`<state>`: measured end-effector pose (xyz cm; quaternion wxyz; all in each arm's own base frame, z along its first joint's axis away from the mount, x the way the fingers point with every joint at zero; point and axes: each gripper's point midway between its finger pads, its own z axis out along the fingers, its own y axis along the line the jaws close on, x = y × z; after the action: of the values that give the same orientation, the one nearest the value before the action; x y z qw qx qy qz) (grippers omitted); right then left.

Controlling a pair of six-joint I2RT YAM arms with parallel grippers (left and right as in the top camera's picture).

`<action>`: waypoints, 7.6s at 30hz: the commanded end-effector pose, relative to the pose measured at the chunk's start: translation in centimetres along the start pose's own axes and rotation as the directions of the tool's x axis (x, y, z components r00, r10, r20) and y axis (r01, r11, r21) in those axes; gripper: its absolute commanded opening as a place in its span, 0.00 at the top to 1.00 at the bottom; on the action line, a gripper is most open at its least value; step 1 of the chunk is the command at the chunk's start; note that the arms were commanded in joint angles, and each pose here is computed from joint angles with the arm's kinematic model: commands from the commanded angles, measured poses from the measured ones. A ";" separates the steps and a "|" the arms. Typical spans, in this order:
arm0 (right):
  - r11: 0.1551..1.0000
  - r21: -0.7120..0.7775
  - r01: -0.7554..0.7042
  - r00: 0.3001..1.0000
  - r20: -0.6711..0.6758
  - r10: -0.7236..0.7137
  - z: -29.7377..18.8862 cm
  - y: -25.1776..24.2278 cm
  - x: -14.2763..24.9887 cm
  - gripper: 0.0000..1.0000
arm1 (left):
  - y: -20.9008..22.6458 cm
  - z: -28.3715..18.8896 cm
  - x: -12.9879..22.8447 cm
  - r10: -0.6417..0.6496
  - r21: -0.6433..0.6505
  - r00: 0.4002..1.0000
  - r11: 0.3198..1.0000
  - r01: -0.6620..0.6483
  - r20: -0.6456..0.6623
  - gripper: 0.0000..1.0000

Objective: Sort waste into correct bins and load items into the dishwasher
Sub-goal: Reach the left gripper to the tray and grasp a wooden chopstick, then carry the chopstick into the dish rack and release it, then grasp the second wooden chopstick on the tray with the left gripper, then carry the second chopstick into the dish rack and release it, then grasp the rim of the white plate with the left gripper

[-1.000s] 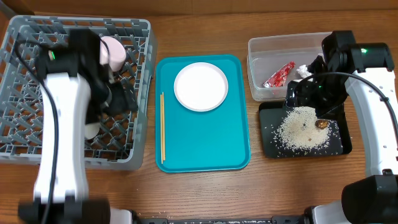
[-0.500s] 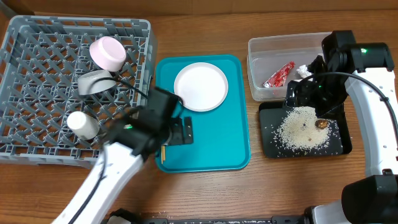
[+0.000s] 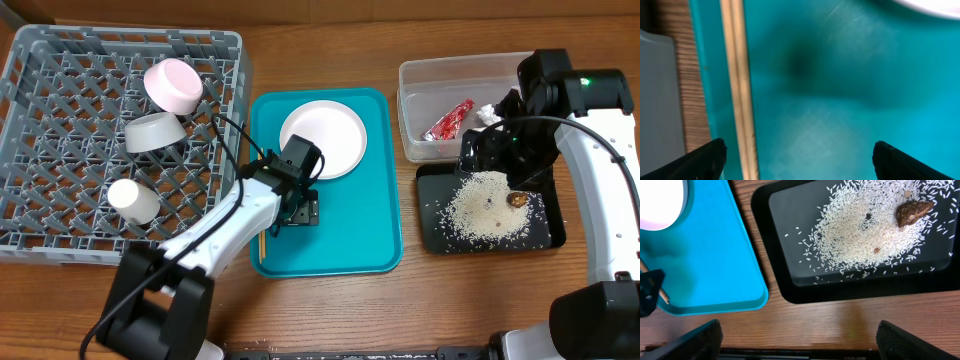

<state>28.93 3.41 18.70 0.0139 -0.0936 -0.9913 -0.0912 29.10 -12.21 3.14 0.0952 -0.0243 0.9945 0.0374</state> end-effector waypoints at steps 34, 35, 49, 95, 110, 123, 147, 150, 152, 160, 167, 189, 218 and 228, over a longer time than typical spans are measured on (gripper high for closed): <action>1.000 0.000 0.011 0.999 0.038 -0.011 -1.0 0.1 0.3 0.00 | -0.5 4.7 1.8 0.039 0.012 0.989 0.999 -0.037 -0.143 0.81; 1.000 0.000 0.011 0.999 0.037 -0.011 -1.0 0.1 0.3 0.00 | -0.7 4.7 1.9 0.036 0.023 0.988 0.999 -0.033 -0.149 0.82; 1.000 0.000 0.010 0.999 0.036 -0.010 -1.0 0.1 0.3 0.00 | -0.8 3.7 2.0 0.002 0.046 0.983 0.999 0.006 -0.183 0.96; 1.000 -0.001 0.011 0.999 0.040 -0.011 -1.0 0.1 0.2 0.00 | 6.5 -9.1 -7.1 0.027 0.265 0.999 0.964 -0.033 0.028 0.37; 1.000 -0.001 0.011 0.999 0.041 -0.011 -1.0 0.1 0.2 0.00 | 1.8 -1.9 -2.8 -0.153 0.081 0.987 0.984 0.157 -0.056 0.41; 1.000 -0.001 0.011 0.999 0.040 -0.011 -1.0 0.1 0.2 0.00 | 3.2 3.9 -1.2 -0.131 -0.073 0.979 0.990 0.121 -0.156 0.39; 1.000 0.000 0.011 0.999 0.037 -0.011 -1.0 0.1 0.3 0.00 | 1.9 3.1 -1.5 -0.116 -0.007 0.975 0.993 0.117 -0.190 0.96; 1.000 0.000 0.011 0.999 0.037 -0.011 -1.0 0.1 0.3 0.00 | 1.5 0.0 -3.8 -0.080 0.038 0.990 0.996 0.085 -0.115 0.96; 1.000 0.000 0.011 0.999 0.037 -0.011 -1.0 0.1 0.3 0.00 | 1.5 -2.9 -5.5 -0.057 0.061 0.997 0.996 0.060 -0.042 0.96; 1.000 0.000 0.011 0.999 0.038 -0.011 -1.0 0.1 0.2 0.00 | 5.7 -11.6 -9.5 0.074 -0.013 0.976 0.997 -0.073 0.206 0.96; 1.000 -0.001 0.011 0.999 0.039 -0.011 -1.0 0.1 0.2 0.00 | 10.9 -11.1 -10.6 0.115 -0.100 0.974 0.990 -0.097 0.197 0.96; 1.000 0.000 0.011 0.999 0.039 -0.011 -1.0 0.1 0.2 0.00 | 3.3 -11.8 -12.5 0.172 0.249 0.945 0.937 -0.244 0.279 0.38; 1.000 0.014 0.001 1.000 0.025 -0.001 -1.0 -0.2 0.6 0.00 | -11.5 3.2 -4.7 0.644 0.205 0.764 0.742 -0.638 0.041 0.51; 1.000 0.014 0.000 1.000 0.024 -0.001 -1.0 -0.2 0.6 0.00 | -11.1 2.9 -3.9 0.628 0.212 0.779 0.762 -0.612 -0.006 0.95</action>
<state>28.52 3.19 18.67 0.0216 -0.0949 -0.9917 -0.0839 34.41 -22.86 0.91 0.0551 0.3256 0.9433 -0.0341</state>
